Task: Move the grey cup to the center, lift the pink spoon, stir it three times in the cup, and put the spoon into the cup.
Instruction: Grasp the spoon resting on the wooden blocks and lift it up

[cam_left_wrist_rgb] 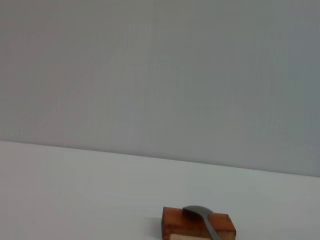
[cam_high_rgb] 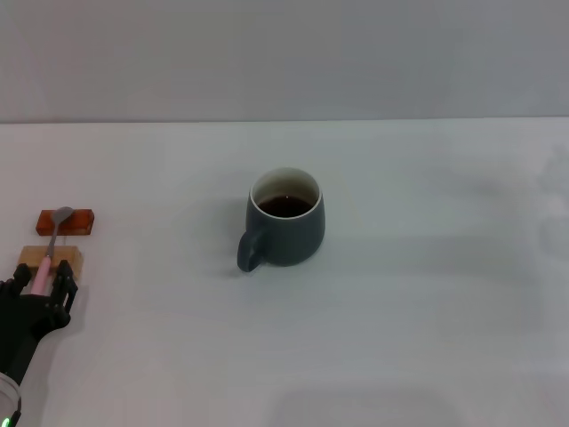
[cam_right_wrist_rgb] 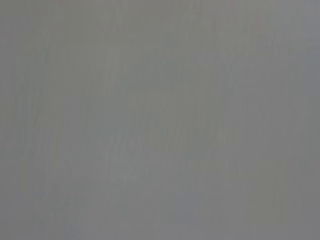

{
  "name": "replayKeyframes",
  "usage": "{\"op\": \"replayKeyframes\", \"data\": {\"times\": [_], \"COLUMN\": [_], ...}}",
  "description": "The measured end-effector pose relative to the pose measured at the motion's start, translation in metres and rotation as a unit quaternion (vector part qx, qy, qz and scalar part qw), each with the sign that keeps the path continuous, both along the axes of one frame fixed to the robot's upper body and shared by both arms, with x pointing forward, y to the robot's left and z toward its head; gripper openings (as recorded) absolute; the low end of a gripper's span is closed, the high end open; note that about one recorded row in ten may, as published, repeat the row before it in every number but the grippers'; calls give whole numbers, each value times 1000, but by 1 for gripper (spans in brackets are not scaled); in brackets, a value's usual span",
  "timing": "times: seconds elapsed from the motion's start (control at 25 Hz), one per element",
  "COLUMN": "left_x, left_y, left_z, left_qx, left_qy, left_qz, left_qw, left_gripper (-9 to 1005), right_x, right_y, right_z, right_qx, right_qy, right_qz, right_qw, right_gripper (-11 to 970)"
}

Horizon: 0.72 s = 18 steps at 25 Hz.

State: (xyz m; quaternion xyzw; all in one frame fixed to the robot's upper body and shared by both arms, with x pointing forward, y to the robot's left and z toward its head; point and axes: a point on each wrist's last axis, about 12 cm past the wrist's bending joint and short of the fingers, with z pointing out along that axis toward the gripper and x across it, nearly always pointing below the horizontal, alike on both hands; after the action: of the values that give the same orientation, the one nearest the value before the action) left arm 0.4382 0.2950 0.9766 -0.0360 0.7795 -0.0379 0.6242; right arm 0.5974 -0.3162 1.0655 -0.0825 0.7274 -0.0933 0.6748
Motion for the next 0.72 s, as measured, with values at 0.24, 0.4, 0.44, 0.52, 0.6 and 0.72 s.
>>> {"op": "replayKeyframes", "data": {"times": [0.24,0.4,0.44,0.52,0.6,0.72], "left_x": [0,0,0,0,0,0], "left_y": [-1,-1,-1,-1,-1,-1], "left_z": [0,0,0,0,1,1], "left_qx": [1,2,2,2,2,2], "left_qy": [-1,-2,-2,-2,-2,-2], "left_qz": [-2,-2,-3,-3,-3,-3], "left_qw": [1000,1000,1000,1000,1000,1000], "left_gripper": [555,555,555,544,533,454], "right_x": [0,0,0,0,0,0], "right_y": [0,0,0,0,0,0], "right_z": [0,0,0,0,0,0], "right_qx": [0,0,0,0,0,0], "right_qy": [0,0,0,0,0,0], "right_qz": [0,0,0,0,0,0], "right_qw": [1000,1000,1000,1000,1000,1000], "right_gripper": [20,21,21,21,21,20]}}
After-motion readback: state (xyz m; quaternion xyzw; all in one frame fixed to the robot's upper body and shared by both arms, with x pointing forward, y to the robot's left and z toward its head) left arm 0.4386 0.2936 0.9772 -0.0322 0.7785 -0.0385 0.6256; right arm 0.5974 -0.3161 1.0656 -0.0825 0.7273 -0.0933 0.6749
